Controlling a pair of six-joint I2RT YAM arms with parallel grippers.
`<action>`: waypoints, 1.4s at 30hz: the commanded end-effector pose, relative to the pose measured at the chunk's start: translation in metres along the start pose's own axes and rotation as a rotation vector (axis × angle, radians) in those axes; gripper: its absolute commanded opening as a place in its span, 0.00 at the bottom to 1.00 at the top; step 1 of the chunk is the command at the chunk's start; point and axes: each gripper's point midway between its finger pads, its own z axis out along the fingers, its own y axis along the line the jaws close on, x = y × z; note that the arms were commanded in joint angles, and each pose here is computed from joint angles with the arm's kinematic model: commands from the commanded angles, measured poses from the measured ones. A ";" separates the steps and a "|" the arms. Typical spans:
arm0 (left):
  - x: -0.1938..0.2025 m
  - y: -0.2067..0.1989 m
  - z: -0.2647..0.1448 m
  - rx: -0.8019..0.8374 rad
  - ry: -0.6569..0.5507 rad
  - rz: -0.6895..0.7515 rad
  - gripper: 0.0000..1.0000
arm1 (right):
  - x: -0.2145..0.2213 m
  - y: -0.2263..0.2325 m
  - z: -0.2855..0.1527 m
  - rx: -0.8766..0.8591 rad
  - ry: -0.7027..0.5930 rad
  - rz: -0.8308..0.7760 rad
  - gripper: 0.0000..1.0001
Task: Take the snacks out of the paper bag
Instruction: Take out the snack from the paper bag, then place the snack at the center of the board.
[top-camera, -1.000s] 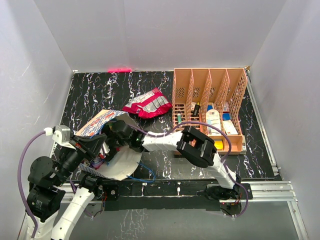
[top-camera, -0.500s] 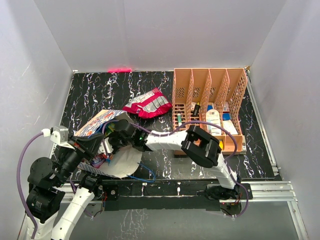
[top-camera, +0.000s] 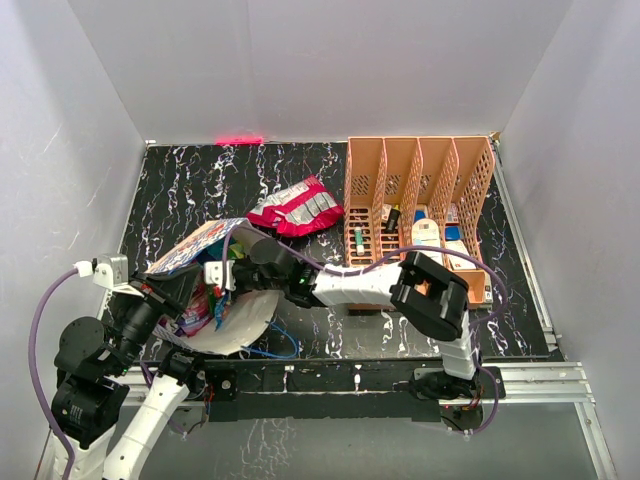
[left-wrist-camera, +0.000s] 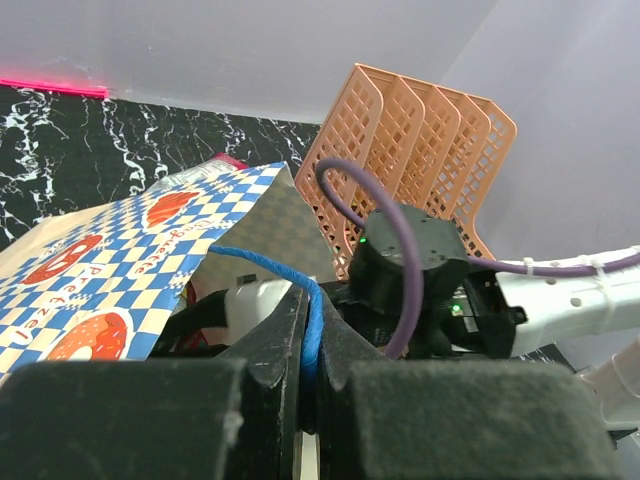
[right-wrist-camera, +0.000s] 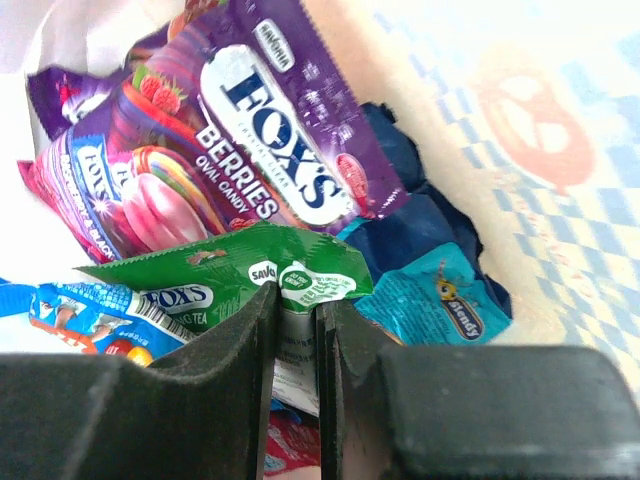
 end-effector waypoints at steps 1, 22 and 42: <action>-0.009 -0.004 -0.001 0.011 -0.035 -0.014 0.00 | -0.079 -0.063 -0.033 0.220 -0.198 0.080 0.07; -0.041 0.003 0.007 -0.074 -0.111 -0.020 0.00 | -0.185 -0.113 -0.134 0.328 -0.343 0.392 0.07; -0.048 0.031 -0.003 -0.233 -0.150 -0.007 0.00 | -0.163 -0.226 -0.289 1.060 -0.100 0.413 0.07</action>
